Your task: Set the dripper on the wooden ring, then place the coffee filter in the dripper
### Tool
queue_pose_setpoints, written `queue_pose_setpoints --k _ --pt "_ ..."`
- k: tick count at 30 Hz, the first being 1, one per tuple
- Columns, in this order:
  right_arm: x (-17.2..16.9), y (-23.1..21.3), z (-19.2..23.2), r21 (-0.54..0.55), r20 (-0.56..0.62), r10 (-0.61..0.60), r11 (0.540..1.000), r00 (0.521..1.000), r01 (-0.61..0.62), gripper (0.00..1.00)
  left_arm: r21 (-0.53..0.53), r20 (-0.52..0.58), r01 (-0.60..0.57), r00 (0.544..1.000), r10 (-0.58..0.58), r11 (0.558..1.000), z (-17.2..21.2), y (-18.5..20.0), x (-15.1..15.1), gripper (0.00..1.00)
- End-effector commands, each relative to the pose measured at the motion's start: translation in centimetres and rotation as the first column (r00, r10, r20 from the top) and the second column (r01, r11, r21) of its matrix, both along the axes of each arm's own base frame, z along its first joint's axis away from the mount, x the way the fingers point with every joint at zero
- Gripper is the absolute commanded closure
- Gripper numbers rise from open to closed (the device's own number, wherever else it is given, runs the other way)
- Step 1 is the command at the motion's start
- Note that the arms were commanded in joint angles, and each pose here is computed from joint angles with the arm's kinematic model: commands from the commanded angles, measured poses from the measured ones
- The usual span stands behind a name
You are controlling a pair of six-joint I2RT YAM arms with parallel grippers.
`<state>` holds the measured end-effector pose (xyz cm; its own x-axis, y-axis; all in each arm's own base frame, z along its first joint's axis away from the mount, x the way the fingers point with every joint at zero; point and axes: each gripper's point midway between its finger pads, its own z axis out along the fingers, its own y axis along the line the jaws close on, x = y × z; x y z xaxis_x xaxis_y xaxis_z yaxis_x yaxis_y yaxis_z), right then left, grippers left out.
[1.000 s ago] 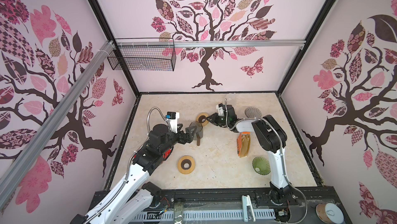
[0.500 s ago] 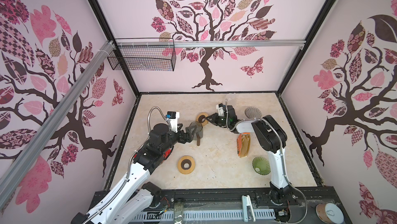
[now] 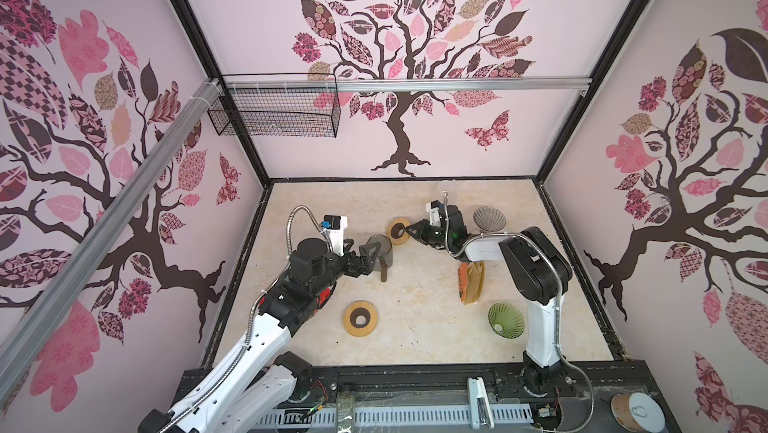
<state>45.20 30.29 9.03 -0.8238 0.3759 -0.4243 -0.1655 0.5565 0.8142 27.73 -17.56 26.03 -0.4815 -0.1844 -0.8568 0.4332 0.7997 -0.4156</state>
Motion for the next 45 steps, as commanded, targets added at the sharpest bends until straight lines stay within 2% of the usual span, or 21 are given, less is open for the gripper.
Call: queue_pose_setpoints --k 1,13,20,27,31,36,42,45 --pt "0.8 -0.6 6.8 0.052 0.142 -0.037 0.998 0.989 0.029 0.97 -0.029 0.028 0.016 0.999 -0.015 0.999 1.3 -0.2 -0.2 0.06" --pt "-0.3 -1.8 12.9 0.144 0.232 -0.101 0.987 0.967 0.069 0.99 0.043 0.073 -0.063 0.996 0.059 0.997 2.0 1.6 -0.3 0.05" --pt "-3.2 -2.4 15.7 0.158 0.259 -0.068 0.987 0.964 0.028 0.99 0.047 0.102 -0.089 0.991 0.084 0.995 2.7 2.2 -0.6 0.05" --pt "-6.2 -2.8 17.7 0.205 0.269 -0.029 0.978 0.963 -0.028 0.99 0.027 0.096 -0.060 0.994 0.057 0.998 2.8 1.7 -0.8 0.05" --pt "-7.8 -2.1 19.2 0.243 0.277 -0.005 0.968 0.961 -0.065 0.99 0.025 0.100 -0.080 0.992 0.077 0.996 2.9 2.1 -0.6 0.05" --pt "-10.0 0.2 18.9 0.268 0.248 0.070 0.954 0.966 -0.138 0.99 0.019 0.117 -0.097 0.989 0.094 0.995 3.3 2.5 -0.8 0.05" --pt "-10.2 1.6 17.9 0.356 0.216 0.110 0.916 0.970 -0.183 0.99 0.038 0.132 -0.150 0.981 0.144 0.988 3.2 3.5 -0.5 0.05" --pt "-10.2 2.6 16.5 0.359 0.175 0.140 0.913 0.975 -0.196 0.99 0.044 0.128 -0.156 0.981 0.149 0.987 3.1 3.6 -0.3 0.05"
